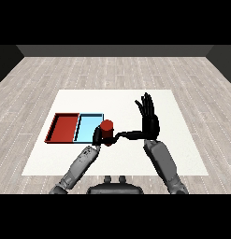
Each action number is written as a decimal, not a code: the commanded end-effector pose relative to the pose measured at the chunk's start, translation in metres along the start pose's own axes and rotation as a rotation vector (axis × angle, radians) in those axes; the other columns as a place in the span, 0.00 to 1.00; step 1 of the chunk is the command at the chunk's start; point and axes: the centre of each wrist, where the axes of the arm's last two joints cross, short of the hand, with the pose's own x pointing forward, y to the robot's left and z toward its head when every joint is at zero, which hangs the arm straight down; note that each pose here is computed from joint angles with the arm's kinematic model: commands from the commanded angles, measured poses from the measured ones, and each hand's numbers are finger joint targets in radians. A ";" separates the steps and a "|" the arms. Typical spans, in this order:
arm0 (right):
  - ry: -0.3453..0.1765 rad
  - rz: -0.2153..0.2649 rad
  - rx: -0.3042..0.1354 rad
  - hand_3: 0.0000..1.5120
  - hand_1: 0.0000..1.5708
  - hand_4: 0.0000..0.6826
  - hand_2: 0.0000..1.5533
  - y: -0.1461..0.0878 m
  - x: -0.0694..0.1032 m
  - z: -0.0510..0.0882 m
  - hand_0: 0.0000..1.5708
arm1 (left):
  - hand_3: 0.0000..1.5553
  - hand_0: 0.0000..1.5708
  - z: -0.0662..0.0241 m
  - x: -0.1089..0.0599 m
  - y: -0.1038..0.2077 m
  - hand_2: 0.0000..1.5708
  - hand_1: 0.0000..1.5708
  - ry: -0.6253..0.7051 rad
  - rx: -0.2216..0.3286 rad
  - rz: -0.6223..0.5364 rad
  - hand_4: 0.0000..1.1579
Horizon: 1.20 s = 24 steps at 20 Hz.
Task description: Pick the red can and put it in the red box
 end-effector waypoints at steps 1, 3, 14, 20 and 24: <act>-0.023 0.039 -0.060 0.00 0.00 0.00 0.00 -0.033 0.008 0.018 0.00 | 0.94 1.00 -0.0211 0.013 0.010 1.00 1.00 -0.029 0.034 -0.032 0.98; -0.013 0.020 -0.088 0.00 0.00 0.00 0.00 -0.054 0.021 0.013 0.00 | 0.94 1.00 -0.0069 0.015 0.040 1.00 1.00 -0.040 0.044 -0.045 0.98; 0.184 0.189 -0.177 0.00 0.00 0.00 0.00 -0.123 -0.045 0.087 0.00 | 0.91 1.00 -0.0280 0.047 0.105 0.99 1.00 -0.053 0.162 -0.207 0.97; 0.247 0.170 -0.196 0.00 0.00 0.00 0.00 -0.141 -0.056 0.107 0.00 | 0.90 1.00 -0.0586 0.056 0.156 0.98 1.00 0.009 0.244 -0.436 0.97; 0.264 0.154 -0.207 0.00 0.00 0.00 0.00 -0.134 -0.065 0.121 0.00 | 0.93 0.98 -0.0780 0.028 0.179 0.85 0.98 0.096 0.269 -0.499 0.95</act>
